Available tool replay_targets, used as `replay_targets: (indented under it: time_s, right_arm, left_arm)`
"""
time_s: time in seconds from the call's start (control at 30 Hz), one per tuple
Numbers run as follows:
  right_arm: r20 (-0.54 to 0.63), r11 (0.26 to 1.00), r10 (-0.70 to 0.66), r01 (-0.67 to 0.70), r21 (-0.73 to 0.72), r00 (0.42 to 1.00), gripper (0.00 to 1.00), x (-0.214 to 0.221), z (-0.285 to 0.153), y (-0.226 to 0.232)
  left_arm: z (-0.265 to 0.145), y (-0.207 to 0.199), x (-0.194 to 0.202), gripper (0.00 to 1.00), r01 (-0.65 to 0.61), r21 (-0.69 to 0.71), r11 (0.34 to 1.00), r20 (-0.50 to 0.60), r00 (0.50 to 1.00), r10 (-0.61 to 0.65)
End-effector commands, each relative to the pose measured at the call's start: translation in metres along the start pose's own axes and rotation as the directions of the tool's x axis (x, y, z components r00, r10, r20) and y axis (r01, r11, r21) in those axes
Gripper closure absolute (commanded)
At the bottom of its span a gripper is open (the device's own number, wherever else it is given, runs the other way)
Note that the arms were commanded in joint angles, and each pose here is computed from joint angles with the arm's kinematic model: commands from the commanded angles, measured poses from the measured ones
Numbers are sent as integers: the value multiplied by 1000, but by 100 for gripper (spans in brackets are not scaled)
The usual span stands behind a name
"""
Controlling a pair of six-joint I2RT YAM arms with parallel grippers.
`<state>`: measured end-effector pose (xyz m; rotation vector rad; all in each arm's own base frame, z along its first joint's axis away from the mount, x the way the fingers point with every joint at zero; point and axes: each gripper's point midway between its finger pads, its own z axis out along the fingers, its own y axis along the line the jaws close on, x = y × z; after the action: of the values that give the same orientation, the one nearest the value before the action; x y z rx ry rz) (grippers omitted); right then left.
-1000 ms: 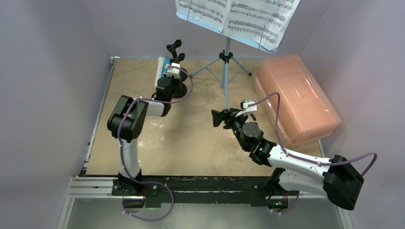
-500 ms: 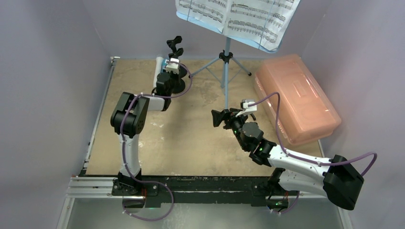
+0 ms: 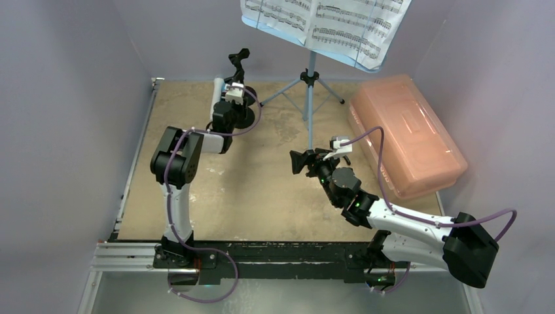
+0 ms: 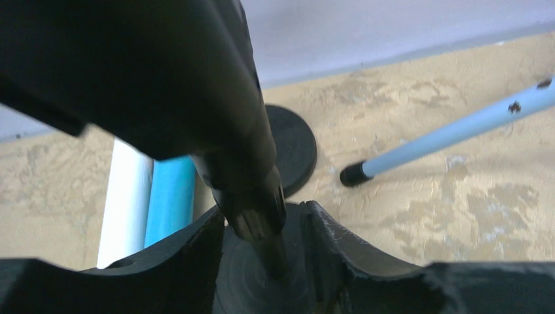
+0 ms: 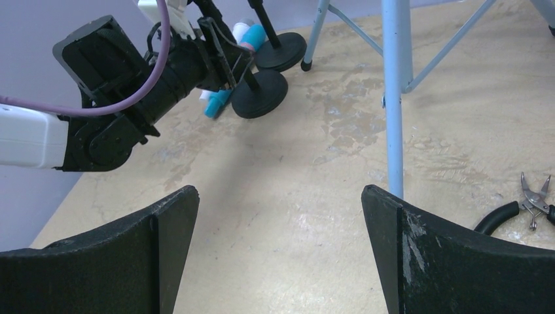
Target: Pack up the instrument practice props
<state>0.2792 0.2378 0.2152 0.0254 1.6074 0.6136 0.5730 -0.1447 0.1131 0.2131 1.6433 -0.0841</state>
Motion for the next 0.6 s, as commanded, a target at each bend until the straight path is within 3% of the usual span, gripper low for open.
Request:
replay_targets:
  time_s: [0.0,0.3,0.57]
  right_arm:
    - [54,1000,22,-22,12,998,2,-16,-2,0]
    - [67,1000,13,-14,13,998,2,-23,-5,-1]
    - [56,999,-1,-1,42,998,2,-31,-5,-2]
  left_arm:
    - [-16,-1,-27,51,15,37,999,48,999,-17]
    - [-55,2,-39,38,101,21,995,31,994,-101]
    - [-109,-8,-55,30,289,51,956,-41,957,-287]
